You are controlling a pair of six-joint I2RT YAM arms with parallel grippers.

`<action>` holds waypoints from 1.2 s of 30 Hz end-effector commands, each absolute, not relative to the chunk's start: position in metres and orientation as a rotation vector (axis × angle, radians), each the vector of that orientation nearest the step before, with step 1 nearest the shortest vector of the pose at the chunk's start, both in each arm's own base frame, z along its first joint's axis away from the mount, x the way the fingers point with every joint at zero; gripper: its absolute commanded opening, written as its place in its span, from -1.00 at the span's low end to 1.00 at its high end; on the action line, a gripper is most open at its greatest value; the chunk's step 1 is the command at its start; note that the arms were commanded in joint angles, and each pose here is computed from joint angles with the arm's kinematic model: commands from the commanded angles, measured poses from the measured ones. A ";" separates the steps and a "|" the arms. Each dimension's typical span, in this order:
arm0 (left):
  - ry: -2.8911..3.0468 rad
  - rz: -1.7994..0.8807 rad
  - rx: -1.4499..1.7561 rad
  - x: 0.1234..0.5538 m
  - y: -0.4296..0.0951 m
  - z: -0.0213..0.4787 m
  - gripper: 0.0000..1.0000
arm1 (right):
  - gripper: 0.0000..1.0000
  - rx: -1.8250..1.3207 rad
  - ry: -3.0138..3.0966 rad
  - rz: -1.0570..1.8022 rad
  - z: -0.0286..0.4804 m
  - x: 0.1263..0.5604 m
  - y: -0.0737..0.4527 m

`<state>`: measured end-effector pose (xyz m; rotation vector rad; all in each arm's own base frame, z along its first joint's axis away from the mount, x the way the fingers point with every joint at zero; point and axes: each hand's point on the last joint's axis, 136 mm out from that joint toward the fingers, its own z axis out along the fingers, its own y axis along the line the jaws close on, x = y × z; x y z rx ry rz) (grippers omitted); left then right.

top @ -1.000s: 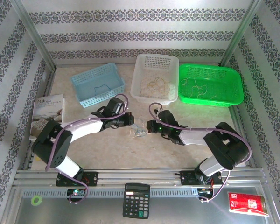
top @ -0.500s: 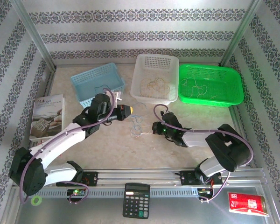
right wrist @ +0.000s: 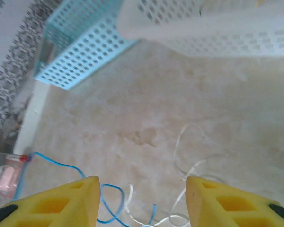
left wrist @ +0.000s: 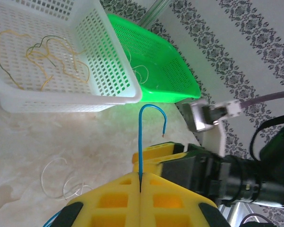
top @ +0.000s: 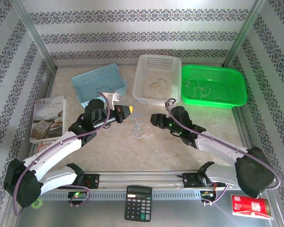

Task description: Untangle the cables

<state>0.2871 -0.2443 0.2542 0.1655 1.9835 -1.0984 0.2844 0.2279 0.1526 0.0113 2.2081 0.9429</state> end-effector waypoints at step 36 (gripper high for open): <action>1.880 -1.174 0.219 0.278 -0.252 0.277 -1.00 | -1.00 -0.250 1.919 1.284 0.283 0.303 0.275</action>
